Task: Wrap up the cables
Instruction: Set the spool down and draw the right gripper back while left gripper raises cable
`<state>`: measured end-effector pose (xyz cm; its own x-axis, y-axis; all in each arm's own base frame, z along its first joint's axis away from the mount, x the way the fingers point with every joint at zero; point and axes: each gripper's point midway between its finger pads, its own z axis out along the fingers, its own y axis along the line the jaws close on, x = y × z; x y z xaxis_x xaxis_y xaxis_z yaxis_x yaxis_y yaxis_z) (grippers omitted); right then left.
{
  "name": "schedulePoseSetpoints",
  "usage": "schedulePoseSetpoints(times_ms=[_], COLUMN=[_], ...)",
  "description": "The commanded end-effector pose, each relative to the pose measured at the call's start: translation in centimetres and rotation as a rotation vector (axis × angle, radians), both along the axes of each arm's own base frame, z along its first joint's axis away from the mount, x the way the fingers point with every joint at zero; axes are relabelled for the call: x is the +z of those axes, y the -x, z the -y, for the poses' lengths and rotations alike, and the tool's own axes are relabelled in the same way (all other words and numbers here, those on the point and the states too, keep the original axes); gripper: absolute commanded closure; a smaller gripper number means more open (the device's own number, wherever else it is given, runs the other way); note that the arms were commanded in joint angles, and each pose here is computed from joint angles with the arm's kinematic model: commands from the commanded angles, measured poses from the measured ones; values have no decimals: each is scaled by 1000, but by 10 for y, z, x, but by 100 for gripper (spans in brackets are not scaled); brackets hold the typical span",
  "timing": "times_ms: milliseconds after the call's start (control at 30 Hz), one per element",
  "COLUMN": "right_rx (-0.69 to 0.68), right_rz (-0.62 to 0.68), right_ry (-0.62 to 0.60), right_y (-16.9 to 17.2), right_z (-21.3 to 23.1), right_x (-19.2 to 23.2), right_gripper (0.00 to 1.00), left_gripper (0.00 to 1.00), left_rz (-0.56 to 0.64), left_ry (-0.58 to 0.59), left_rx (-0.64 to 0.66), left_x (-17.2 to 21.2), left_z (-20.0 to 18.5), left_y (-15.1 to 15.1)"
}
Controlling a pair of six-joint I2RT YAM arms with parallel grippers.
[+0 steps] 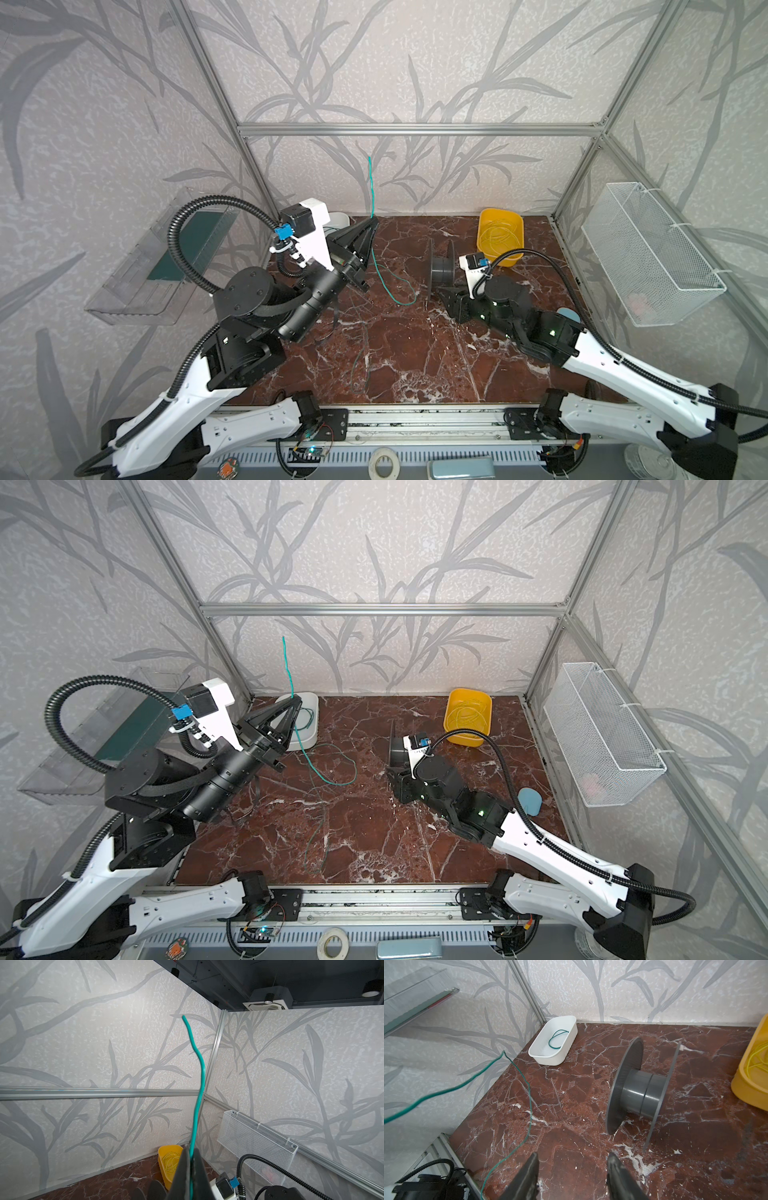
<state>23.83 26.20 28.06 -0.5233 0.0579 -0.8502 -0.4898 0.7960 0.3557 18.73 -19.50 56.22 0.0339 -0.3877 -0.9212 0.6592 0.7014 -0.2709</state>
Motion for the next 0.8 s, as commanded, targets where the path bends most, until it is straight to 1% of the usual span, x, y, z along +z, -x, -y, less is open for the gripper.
schedulePoseSetpoints(times_ms=[0,100,200,267,400,433,567,700,767], right_rx=[48,88,135,146,106,105,65,100,91], right_rz=[-8,-64,-152,-215,-308,-338,-419,-482,-505], right_ry=[-65,-101,-137,-152,-149,-147,-138,-96,-72], right_y=[9,18,30,38,51,59,72,85,89], right_z=[-6,-12,-21,-26,-31,-34,-43,-62,-66], right_x=[1,-13,-35,-52,-90,-99,-131,-157,-170], right_gripper=[46,42,34,32,29,29,26,25,25], left_gripper=[100,100,100,100,100,100,100,100,100], left_rz=[5,9,14,17,31,32,21,17,14], left_ry=[47,61,90,94,109,115,125,124,124], left_rx=[-73,-113,-143,-158,-169,-169,-160,-166,-164], left_x=[16,20,21,18,3,-1,-11,-16,-19], left_z=[4,10,15,19,24,23,21,20,20], left_y=[10,13,15,15,15,15,14,15,15])
